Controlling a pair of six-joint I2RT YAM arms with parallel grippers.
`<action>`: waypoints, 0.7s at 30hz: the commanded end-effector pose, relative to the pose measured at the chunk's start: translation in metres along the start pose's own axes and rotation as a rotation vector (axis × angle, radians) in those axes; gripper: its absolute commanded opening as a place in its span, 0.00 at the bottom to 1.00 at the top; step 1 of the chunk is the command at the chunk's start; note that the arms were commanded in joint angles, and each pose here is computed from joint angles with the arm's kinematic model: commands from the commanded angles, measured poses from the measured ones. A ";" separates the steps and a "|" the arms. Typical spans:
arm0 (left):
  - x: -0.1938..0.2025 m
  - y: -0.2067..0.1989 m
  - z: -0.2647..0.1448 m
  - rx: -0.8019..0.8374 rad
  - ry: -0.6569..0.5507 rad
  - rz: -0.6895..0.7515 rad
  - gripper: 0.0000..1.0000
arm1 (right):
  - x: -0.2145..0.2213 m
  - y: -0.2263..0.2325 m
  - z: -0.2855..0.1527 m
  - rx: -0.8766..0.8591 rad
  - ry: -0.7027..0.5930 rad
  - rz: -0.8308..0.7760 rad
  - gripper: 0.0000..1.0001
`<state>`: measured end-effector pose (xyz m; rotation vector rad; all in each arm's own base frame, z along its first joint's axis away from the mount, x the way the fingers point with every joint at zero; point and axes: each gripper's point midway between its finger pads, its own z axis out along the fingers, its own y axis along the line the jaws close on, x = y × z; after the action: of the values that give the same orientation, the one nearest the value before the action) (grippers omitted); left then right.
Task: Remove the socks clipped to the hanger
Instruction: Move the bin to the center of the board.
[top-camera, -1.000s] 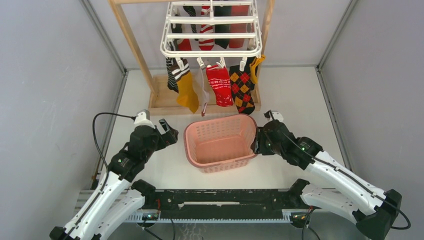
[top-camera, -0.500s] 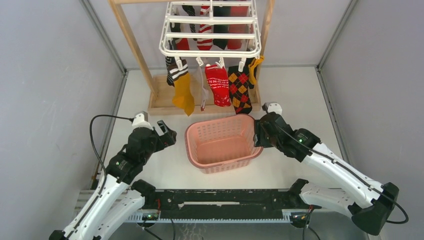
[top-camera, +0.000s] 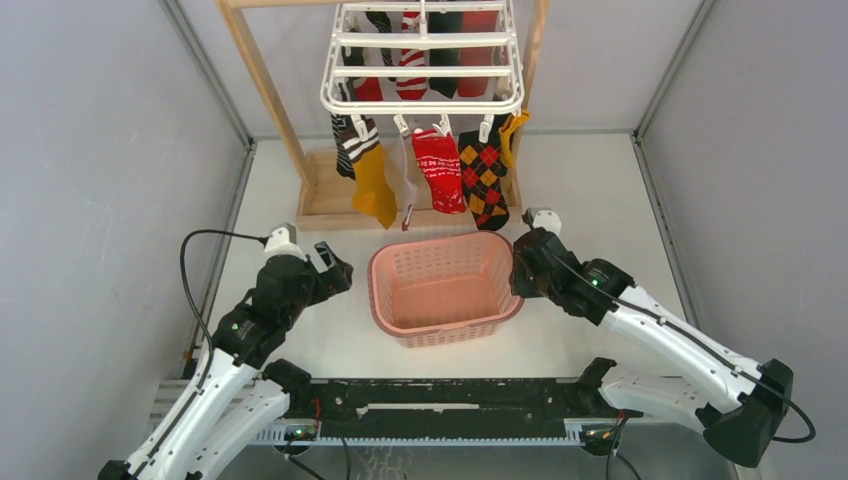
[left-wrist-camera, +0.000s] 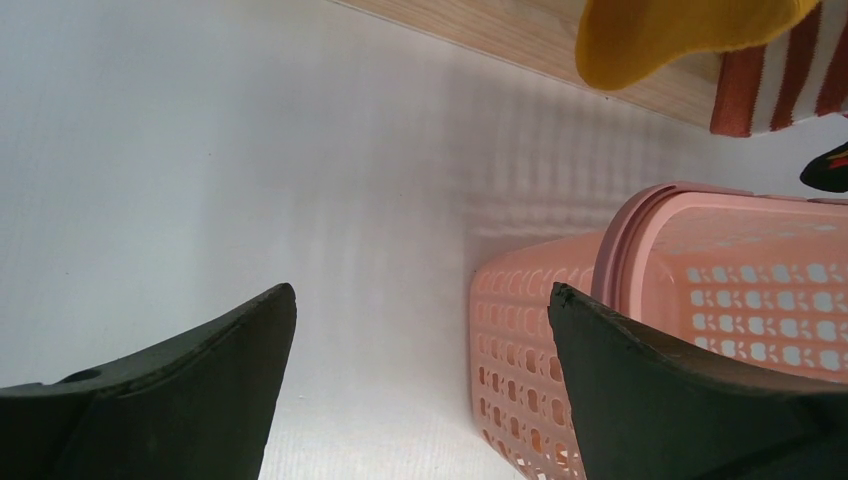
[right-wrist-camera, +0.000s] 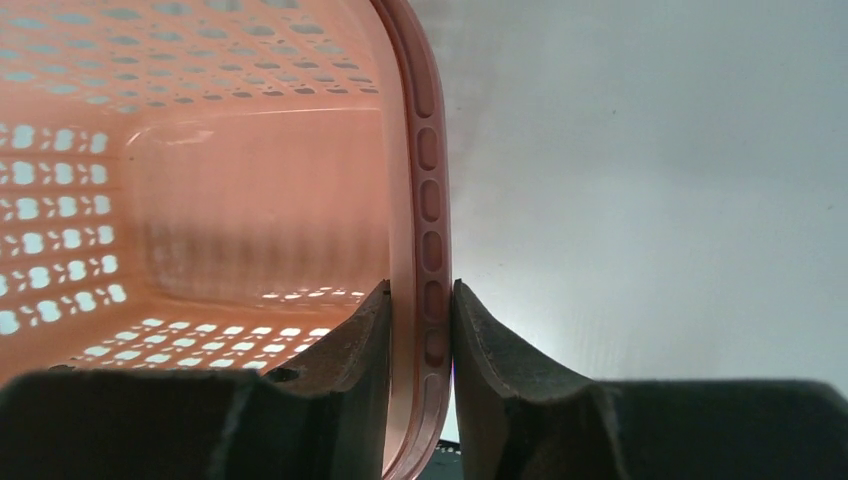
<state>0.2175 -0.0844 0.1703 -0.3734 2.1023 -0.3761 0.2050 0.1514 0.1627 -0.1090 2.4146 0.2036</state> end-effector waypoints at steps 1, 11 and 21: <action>-0.019 -0.012 -0.008 0.039 -0.053 -0.001 1.00 | 0.009 0.015 -0.009 -0.086 -0.012 0.154 0.34; -0.020 -0.013 -0.011 0.050 -0.061 -0.010 1.00 | 0.031 0.048 -0.006 -0.158 0.032 0.185 0.45; -0.037 -0.016 -0.030 0.071 -0.106 0.001 1.00 | -0.019 0.001 -0.053 -0.070 -0.210 0.079 0.65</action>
<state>0.2111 -0.0817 0.1799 -0.3653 2.0787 -0.3904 0.1705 0.1615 0.1586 -0.0011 2.4002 0.3181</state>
